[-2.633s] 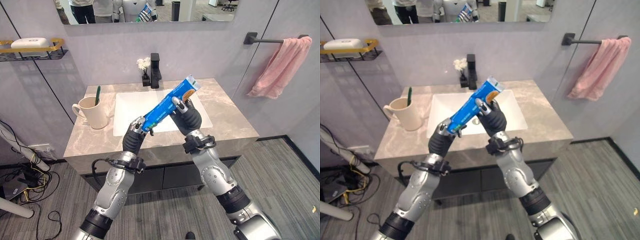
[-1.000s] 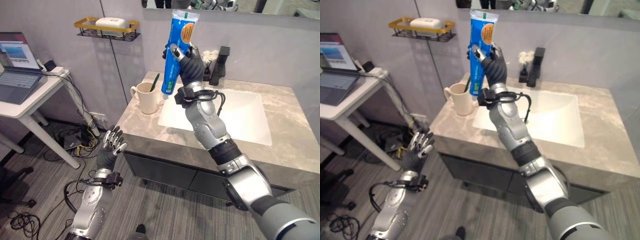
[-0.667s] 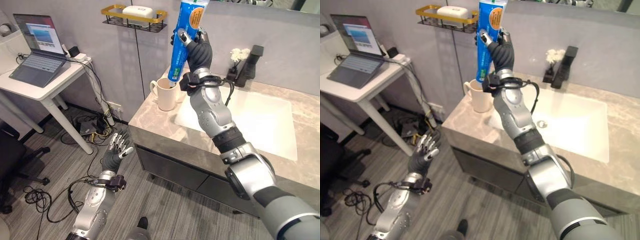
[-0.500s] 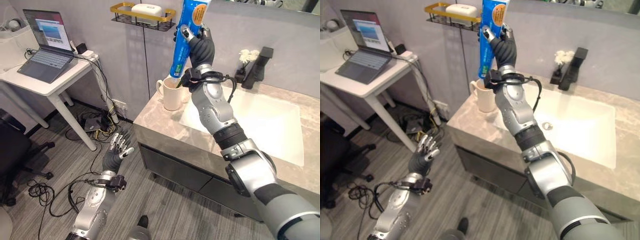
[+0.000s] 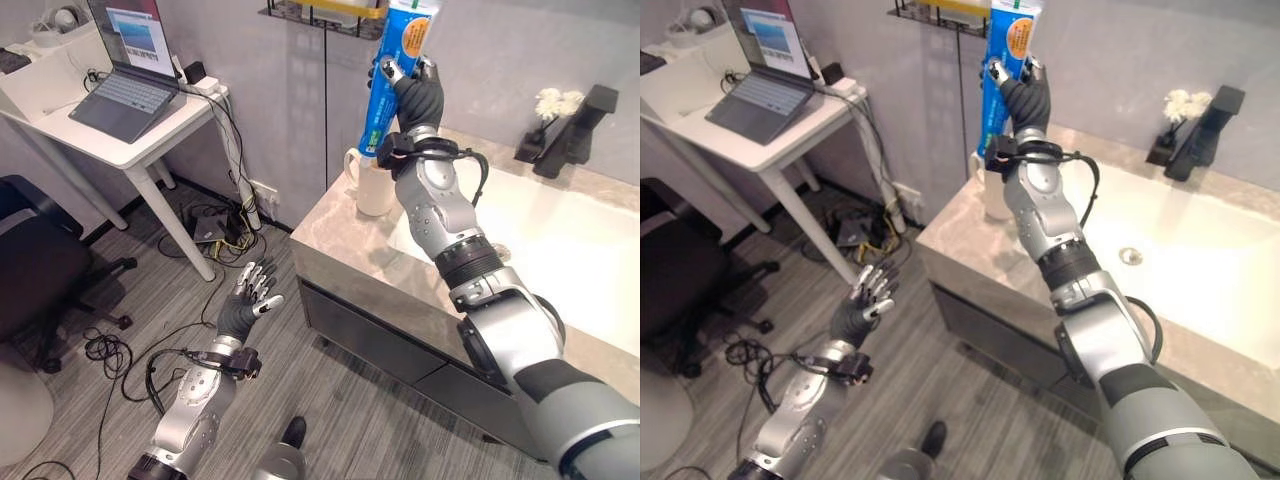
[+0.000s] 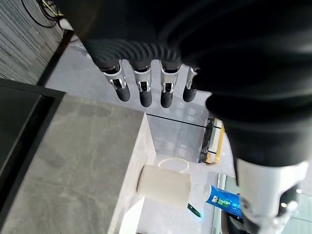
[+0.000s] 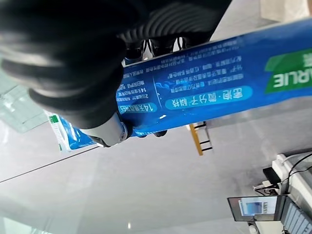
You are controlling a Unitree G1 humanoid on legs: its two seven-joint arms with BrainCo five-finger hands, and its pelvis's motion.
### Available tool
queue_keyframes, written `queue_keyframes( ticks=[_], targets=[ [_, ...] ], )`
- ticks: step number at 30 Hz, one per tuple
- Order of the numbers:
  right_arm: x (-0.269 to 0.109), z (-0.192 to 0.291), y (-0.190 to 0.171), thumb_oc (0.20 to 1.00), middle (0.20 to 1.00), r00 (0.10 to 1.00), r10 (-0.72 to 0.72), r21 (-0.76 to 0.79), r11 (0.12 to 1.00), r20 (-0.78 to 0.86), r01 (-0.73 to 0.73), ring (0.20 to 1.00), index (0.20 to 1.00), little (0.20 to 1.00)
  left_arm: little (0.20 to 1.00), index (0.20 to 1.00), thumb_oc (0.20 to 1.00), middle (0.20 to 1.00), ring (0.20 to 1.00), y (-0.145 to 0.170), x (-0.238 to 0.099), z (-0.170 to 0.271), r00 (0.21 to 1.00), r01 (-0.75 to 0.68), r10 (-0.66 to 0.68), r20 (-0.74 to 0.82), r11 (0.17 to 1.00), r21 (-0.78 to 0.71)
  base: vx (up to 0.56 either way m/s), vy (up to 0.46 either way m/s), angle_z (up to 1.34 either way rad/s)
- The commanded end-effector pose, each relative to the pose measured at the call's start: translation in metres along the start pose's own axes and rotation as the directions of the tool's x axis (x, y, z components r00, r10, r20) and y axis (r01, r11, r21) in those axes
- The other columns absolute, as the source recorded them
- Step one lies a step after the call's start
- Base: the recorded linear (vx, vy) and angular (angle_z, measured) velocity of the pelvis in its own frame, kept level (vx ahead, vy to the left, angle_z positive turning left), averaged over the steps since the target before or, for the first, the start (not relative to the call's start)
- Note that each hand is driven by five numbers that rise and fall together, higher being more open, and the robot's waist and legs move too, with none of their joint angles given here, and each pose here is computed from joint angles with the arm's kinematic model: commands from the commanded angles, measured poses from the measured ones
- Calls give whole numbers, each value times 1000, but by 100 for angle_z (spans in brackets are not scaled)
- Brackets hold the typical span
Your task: Put brush and paste in cup on sink, flatten towel.
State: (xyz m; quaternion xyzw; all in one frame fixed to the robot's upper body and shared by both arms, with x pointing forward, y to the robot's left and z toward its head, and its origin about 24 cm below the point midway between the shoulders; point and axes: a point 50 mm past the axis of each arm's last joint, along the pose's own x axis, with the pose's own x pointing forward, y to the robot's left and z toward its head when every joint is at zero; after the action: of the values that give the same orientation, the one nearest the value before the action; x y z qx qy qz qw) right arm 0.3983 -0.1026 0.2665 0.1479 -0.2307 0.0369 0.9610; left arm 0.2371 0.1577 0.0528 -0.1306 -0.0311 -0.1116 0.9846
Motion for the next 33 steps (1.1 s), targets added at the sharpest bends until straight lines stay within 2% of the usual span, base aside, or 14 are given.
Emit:
queue_keyframes(
  ticks=[1,21,33],
  targets=[
    [22,78,26,200,200,963,83,-12,997,258,-82,200,200,200,1000,1000,1000,1000,1000,-12,12,22,987,133,-141,77,986,105,0,13,3],
    [25,93,36,200,200,950,90,6,995,301,-96,200,200,200,1000,1000,1000,1000,1000,-13,11,23,985,146,-154,76,984,100,0,0,0],
    [25,81,15,200,200,966,47,-21,999,254,-43,200,200,200,1000,1000,1000,1000,1000,-15,11,23,983,158,-165,77,983,98,0,0,0]
  ],
)
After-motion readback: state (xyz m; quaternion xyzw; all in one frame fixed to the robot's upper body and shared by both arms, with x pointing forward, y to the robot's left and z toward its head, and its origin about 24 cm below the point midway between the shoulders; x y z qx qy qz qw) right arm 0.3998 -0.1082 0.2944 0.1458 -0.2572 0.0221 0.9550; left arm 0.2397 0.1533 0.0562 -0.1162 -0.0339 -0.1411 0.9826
